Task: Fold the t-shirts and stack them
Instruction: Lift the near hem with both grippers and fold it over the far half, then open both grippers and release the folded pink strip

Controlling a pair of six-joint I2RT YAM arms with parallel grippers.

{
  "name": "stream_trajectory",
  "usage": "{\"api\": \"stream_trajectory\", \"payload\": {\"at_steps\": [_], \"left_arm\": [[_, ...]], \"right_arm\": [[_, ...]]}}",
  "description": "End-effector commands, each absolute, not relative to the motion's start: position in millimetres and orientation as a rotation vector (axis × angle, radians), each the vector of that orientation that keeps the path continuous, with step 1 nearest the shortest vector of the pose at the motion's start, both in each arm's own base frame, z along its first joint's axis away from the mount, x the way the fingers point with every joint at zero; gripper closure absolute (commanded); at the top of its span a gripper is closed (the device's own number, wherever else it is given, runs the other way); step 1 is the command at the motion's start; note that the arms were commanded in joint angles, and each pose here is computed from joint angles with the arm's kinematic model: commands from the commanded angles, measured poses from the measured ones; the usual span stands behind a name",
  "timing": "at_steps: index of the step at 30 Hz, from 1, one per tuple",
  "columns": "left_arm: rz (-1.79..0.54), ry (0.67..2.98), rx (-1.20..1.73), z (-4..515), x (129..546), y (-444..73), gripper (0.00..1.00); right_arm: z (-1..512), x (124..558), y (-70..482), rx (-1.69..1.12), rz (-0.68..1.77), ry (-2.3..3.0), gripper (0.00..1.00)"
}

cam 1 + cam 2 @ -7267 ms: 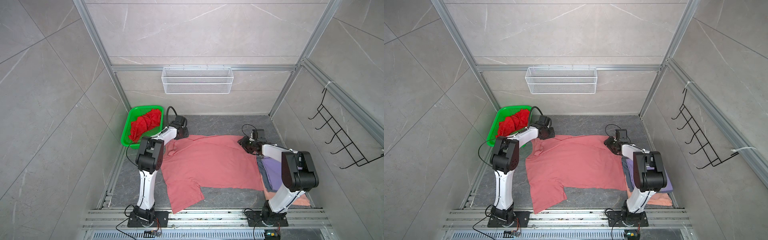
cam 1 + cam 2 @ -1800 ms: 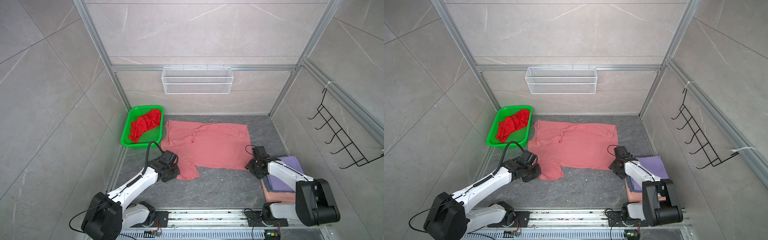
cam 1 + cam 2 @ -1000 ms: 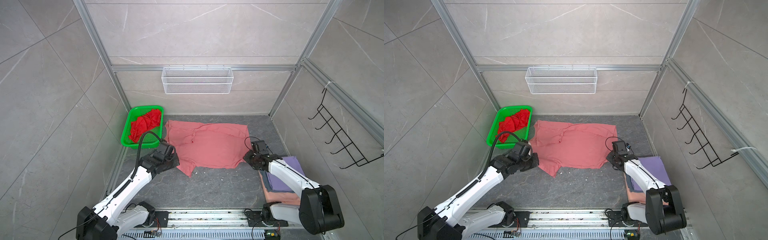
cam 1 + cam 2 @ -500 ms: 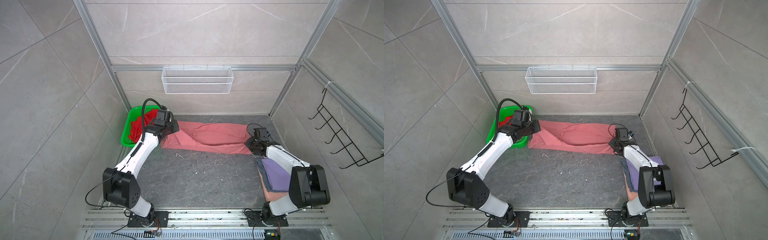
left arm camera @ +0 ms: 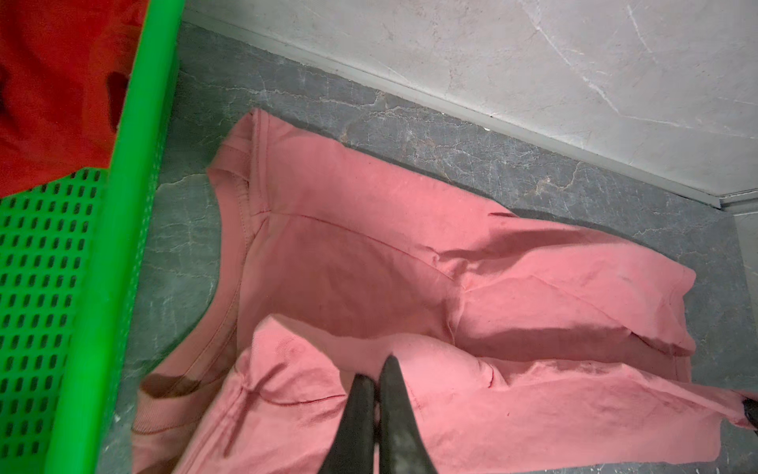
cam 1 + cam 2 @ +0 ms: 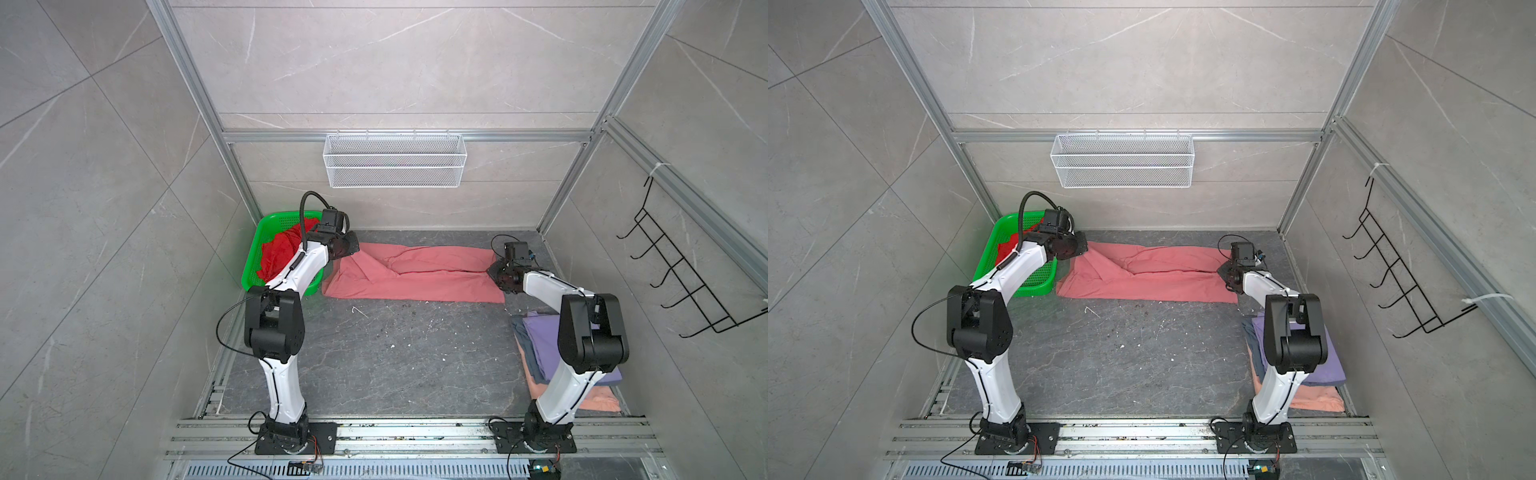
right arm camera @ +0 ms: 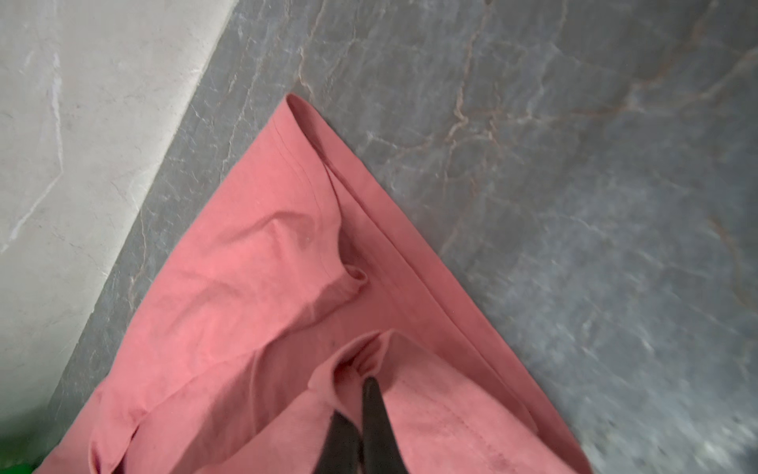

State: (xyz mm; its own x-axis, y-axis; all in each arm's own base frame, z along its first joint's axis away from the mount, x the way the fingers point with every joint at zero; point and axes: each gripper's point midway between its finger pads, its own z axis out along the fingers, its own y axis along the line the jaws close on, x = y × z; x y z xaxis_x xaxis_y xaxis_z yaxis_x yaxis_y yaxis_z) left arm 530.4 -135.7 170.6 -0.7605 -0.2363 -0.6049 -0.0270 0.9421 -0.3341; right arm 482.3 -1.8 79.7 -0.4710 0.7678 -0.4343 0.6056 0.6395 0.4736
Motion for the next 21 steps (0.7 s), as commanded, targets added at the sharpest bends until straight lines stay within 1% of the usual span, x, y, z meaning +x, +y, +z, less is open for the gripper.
{"api": "stream_trajectory", "payload": {"at_steps": [1,2,3,4,5,6,7,8,11,15,21], "left_arm": [[-0.421,2.342,-0.170,188,559,-133,1.00],[-0.404,2.350,-0.181,183,566,-131,1.00],[-0.393,2.357,-0.192,181,571,-129,1.00],[-0.374,2.367,-0.207,177,576,-126,0.91],[-0.353,2.368,-0.221,175,580,-123,0.81],[-0.337,2.365,-0.233,175,584,-120,0.65],[-0.321,2.356,-0.244,178,587,-118,0.53],[-0.297,2.349,-0.259,179,588,-114,0.46],[-0.259,2.338,-0.293,185,587,-107,0.38],[-0.303,2.371,-0.320,179,572,-112,0.36],[-0.456,2.440,-0.332,157,537,-149,0.36]], "right_arm": [[76,501,-8,1.061,0.325,2.223,1.00],[71,505,-7,1.061,0.337,2.235,0.99],[68,509,-6,1.059,0.352,2.243,0.90],[66,512,-7,1.064,0.360,2.249,0.72],[67,515,-7,1.055,0.371,2.245,0.61],[72,518,-8,1.038,0.383,2.225,0.53],[79,520,-11,1.023,0.389,2.203,0.49],[85,521,-13,1.007,0.388,2.190,0.46],[107,518,-16,0.949,0.372,2.173,0.42],[123,512,-6,0.867,0.410,2.191,0.41],[135,526,22,0.741,0.510,2.200,0.41]]}}
